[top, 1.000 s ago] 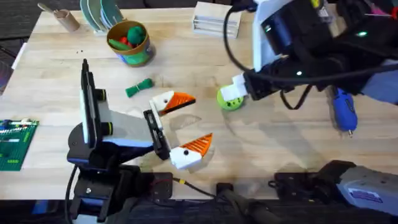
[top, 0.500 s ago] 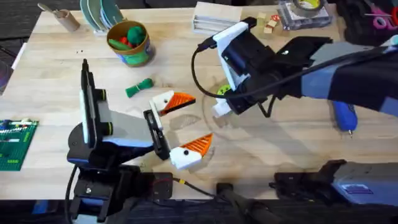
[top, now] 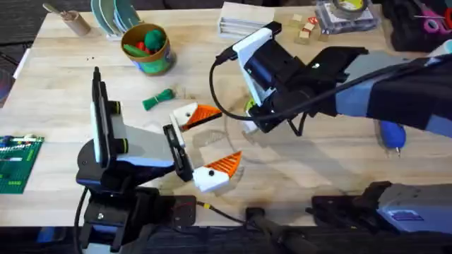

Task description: Pick up the gripper from the table and insert it into the empty holder that is missing its gripper. Then pick up a screw, insert it into the mounting hole, and use the screwdriver to tighten it. Finally, clean up the table by picking up the vegetable and placing it into the bucket.

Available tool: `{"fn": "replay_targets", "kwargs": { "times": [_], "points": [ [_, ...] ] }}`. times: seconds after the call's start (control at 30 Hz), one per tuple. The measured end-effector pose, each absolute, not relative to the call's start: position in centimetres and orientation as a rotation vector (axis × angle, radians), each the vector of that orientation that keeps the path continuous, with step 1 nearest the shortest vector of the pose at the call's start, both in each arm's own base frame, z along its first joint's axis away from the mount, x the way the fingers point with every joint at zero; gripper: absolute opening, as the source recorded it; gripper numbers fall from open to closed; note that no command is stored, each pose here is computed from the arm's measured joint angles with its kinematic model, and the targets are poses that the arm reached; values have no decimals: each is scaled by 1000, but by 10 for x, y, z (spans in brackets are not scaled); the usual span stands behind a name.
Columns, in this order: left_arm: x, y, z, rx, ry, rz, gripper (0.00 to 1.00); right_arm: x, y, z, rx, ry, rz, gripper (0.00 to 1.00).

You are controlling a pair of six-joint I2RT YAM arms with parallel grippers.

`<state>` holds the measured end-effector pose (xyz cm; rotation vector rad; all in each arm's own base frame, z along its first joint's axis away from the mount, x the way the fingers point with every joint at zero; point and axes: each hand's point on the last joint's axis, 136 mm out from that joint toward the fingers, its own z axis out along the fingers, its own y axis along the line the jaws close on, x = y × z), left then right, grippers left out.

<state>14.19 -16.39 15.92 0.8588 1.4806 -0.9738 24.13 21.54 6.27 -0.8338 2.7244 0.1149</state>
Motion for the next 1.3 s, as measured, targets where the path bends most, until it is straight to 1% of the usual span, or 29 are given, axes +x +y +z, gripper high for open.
{"fn": "replay_targets", "kwargs": {
  "times": [0.1,0.27,0.33,0.4,0.53,0.77,1.1,1.3],
  "points": [
    [142,-164,159,859,1481,-974,993,241,216,63,-837,2724,115,492],
    [142,-164,159,859,1480,-974,993,242,217,63,-835,2720,118,488],
    [142,-164,159,859,1481,-974,994,242,217,63,-835,2719,118,472],
    [142,-164,159,859,1480,-974,993,242,217,63,-835,2719,118,418],
    [142,-164,159,859,1481,-974,993,242,217,57,-839,2731,109,348],
    [142,-164,159,859,1480,-974,993,245,213,55,-834,2731,71,262],
    [142,-164,159,859,1481,-974,993,247,212,55,-830,2723,52,20],
    [142,-164,159,859,1481,-974,993,248,211,56,-826,2721,42,10]
  ]
}}
